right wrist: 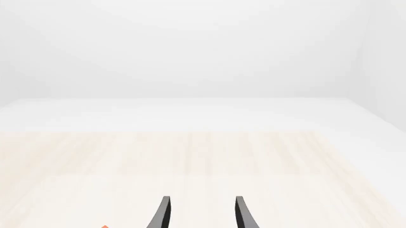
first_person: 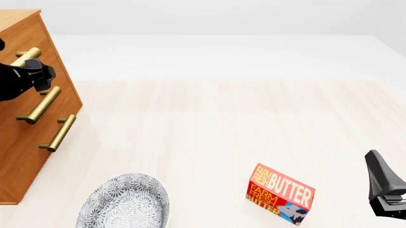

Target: Put the chocolate pudding in the top drawer of the cabinet and close it.

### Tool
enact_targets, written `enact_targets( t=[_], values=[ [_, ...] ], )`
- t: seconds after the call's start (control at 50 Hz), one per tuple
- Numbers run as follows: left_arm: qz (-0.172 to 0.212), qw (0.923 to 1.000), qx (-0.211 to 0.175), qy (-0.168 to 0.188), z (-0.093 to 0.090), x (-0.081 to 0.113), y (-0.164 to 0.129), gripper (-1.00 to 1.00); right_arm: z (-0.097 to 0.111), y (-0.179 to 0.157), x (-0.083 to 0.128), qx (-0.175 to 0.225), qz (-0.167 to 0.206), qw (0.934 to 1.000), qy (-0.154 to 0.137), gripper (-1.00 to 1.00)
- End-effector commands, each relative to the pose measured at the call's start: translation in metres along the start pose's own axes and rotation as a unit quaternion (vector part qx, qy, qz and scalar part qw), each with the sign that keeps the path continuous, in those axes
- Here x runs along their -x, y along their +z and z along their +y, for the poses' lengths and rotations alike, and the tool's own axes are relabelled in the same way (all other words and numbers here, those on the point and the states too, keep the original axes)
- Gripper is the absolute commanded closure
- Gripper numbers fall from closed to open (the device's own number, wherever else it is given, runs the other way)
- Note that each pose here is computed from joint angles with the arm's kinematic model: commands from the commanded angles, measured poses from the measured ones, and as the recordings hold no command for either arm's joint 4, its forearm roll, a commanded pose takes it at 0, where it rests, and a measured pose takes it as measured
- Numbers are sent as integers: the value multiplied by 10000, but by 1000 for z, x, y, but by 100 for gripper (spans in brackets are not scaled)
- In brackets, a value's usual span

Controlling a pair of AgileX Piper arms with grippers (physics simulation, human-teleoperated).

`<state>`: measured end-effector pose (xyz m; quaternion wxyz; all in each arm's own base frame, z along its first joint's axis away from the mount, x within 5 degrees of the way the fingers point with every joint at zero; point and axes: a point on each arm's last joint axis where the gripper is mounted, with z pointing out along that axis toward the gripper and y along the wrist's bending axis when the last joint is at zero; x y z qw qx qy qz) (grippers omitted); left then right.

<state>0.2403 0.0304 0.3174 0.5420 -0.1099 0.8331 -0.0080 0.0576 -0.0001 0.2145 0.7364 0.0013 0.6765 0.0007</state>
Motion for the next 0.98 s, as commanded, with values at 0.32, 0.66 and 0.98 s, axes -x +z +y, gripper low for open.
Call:
enact_targets(
  t=[0.32,0.66,0.98],
  values=[
    [-362,9982,124,-451,5,6,-52,-100,0,0,0,0,0,10000,0,-100],
    [-617,9964,-152,-557,-4,8,-96,-100,0,0,0,0,0,10000,0,-100],
    [-784,9948,-334,-560,-9,11,-129,-100,0,0,0,0,0,10000,0,-100]
  ],
)
